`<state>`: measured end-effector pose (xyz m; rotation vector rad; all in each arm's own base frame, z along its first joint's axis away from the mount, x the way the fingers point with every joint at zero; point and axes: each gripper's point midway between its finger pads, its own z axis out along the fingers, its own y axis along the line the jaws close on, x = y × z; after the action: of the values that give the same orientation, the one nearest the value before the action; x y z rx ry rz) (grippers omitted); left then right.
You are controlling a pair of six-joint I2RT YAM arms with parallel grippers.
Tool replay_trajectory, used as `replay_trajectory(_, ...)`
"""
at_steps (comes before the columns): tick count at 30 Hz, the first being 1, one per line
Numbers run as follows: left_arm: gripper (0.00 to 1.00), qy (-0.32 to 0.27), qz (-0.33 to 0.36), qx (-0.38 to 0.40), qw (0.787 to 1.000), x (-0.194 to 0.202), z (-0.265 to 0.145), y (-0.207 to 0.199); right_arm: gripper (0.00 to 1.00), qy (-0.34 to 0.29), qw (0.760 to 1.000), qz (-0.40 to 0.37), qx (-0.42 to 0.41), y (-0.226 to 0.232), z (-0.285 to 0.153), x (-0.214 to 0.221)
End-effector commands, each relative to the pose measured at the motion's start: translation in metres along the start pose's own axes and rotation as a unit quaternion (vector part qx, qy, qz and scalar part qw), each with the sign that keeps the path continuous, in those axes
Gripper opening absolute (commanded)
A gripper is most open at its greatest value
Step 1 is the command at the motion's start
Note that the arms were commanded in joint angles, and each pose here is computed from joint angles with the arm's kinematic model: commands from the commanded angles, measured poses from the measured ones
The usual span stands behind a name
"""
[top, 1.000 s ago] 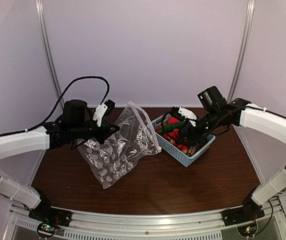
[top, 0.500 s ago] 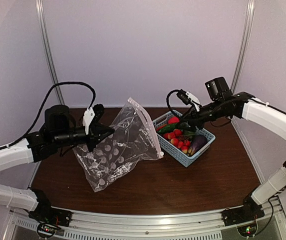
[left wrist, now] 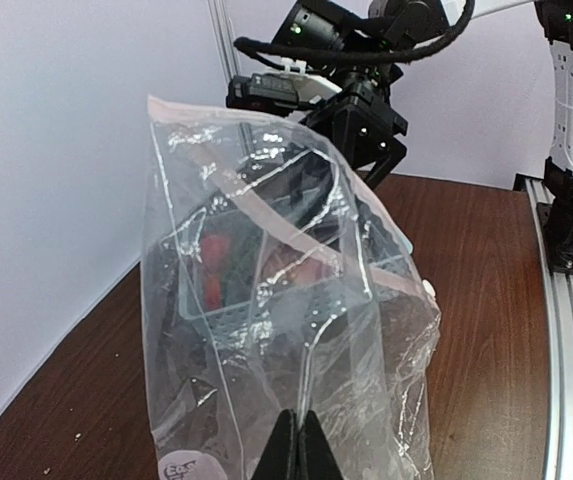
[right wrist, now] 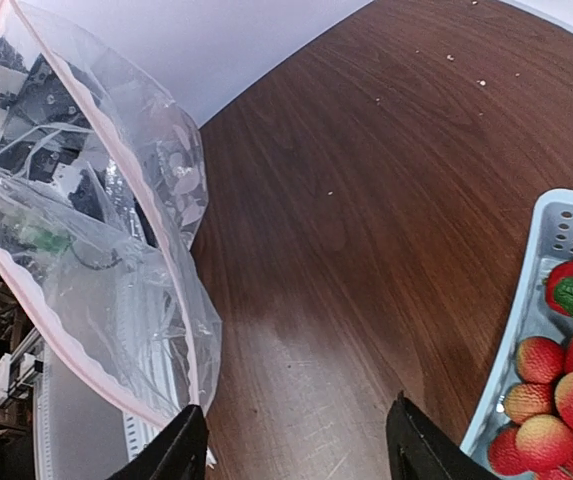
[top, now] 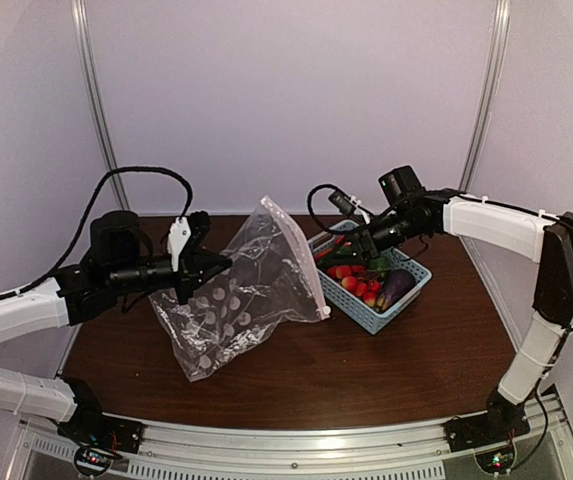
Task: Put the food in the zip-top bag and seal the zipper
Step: Pass from the right arm to the left
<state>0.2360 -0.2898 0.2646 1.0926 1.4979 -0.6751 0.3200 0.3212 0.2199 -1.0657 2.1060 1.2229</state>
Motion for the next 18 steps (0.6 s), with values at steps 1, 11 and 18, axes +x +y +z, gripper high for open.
replay_trajectory(1,0.0,-0.025,0.008,0.01,1.0,-0.009,0.004,-0.003,0.63,0.0,0.997,0.005,-0.076,0.027,0.016,-0.005)
replay_trajectory(11,0.0,-0.036,0.002,0.014,0.999,-0.013,0.004,-0.004,0.51,0.019,0.994,0.008,-0.103,0.035,0.036,0.003)
replay_trajectory(18,0.0,-0.034,-0.003,0.006,0.999,-0.013,0.003,-0.002,0.0,0.02,0.996,-0.005,-0.082,0.032,0.032,-0.001)
